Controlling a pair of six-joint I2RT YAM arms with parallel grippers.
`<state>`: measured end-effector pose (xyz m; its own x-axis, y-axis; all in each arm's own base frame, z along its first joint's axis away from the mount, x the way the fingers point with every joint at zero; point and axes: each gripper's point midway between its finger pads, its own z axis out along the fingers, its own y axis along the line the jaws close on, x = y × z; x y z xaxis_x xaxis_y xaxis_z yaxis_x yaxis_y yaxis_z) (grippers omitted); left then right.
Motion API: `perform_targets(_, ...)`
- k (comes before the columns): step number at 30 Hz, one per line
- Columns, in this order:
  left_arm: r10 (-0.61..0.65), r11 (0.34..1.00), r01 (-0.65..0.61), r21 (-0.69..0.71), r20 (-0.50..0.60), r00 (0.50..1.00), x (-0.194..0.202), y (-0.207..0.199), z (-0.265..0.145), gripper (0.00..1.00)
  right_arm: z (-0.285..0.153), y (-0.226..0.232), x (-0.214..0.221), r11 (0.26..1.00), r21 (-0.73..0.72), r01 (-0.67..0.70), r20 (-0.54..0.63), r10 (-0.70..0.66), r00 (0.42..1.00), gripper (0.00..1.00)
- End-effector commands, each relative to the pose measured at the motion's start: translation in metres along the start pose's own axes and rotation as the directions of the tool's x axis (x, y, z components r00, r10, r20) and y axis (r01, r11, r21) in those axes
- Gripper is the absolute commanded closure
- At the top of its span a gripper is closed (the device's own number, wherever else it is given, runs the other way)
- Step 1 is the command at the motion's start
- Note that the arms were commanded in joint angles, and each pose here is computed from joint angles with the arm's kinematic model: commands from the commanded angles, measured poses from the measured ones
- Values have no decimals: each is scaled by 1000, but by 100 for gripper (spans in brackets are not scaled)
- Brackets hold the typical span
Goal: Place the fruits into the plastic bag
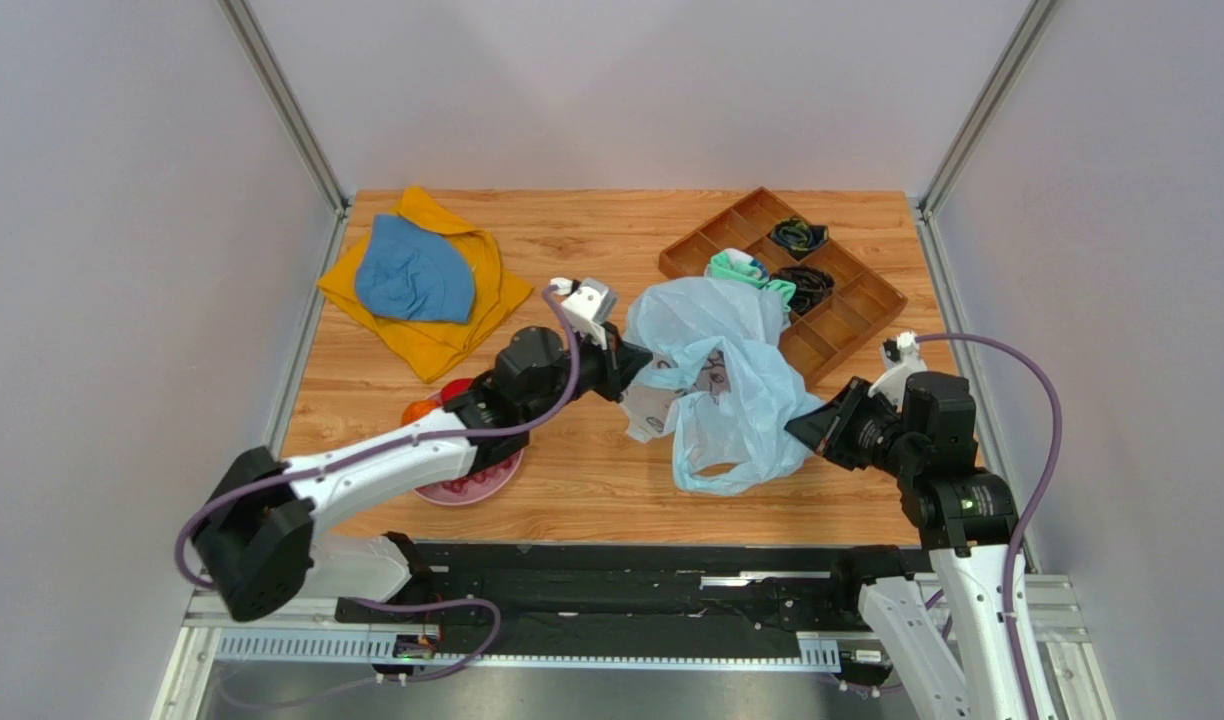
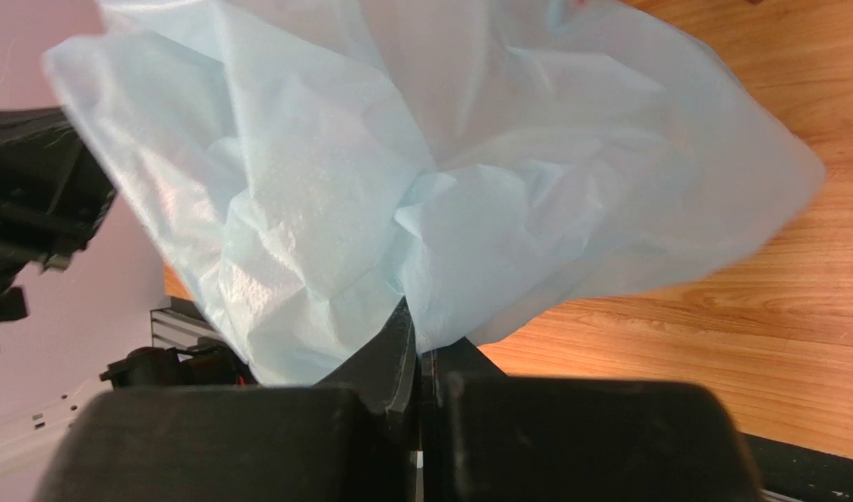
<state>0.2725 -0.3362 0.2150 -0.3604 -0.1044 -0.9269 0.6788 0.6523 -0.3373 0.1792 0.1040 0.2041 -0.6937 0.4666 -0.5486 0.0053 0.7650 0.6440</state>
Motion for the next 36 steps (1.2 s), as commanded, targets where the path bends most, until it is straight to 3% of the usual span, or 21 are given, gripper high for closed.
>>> perform_targets(1, 35, 999, -37, -21, -47, 998, 6, 3, -46, 100, -3, 7, -25, 997, 0, 75, 85, -74, 994, 100)
perform_targets(6, -2, 999, 2, -35, 20, 1000, -7, 2, -104, 100, 17, -11, -33, 993, 74, 90, 70, -96, 993, 100)
perform_targets(11, -59, 998, 58, -25, -40, 997, 21, 4, -134, 100, 37, -17, -42, 990, 87, 106, 66, -112, 991, 92)
perform_targets(13, -78, 997, 76, -26, -85, 993, 40, 6, -138, 100, 45, -15, -45, 992, 70, 107, 50, -110, 993, 71)
perform_targets(14, -84, 996, 82, -27, -86, 993, 43, 8, -139, 100, 48, -14, -44, 993, 64, 104, 39, -106, 994, 48)
perform_targets(15, -92, 996, 89, -31, -96, 991, 52, 10, -139, 100, 50, -13, -45, 993, 59, 102, 27, -104, 994, 38)
perform_targets(17, -115, 993, 113, -27, -95, 989, 55, 9, -140, 100, 49, -10, -42, 993, 45, 108, 3, -109, 994, 23)
perform_targets(19, -116, 993, 118, 15, -107, 987, 59, 3, -140, 100, 40, -11, -45, 991, 74, 113, 19, -115, 993, 19)
perform_targets(20, -112, 992, 117, 36, -113, 987, 60, -1, -139, 100, 35, -12, -46, 989, 90, 115, 32, -119, 992, 8)
perform_targets(22, -109, 988, 121, 96, -122, 987, 63, -11, -136, 100, 14, -14, -46, 984, 139, 114, 72, -125, 990, 6)
perform_targets(24, -103, 983, 119, 140, -116, 988, 61, -18, -131, 88, -2, -18, -40, 981, 168, 94, 94, -111, 989, 5)
perform_targets(25, -102, 983, 121, 139, -140, 985, 67, -17, -127, 70, -13, -14, -37, 984, 149, 97, 133, -117, 984, 5)
perform_targets(28, -90, 985, 110, 136, -147, 985, 73, -17, -114, 42, -28, -10, -22, 992, 105, 69, 163, -86, 983, 4)
perform_targets(31, -82, 991, 99, 90, -177, 981, 79, -11, -95, 34, -32, -17, -2, 994, 109, 25, 117, -38, 992, 0)
perform_targets(36, -110, 989, 87, -122, -201, 973, 84, 22, -74, 33, -34, -30, 23, 991, 132, 15, 62, -23, 998, 0)
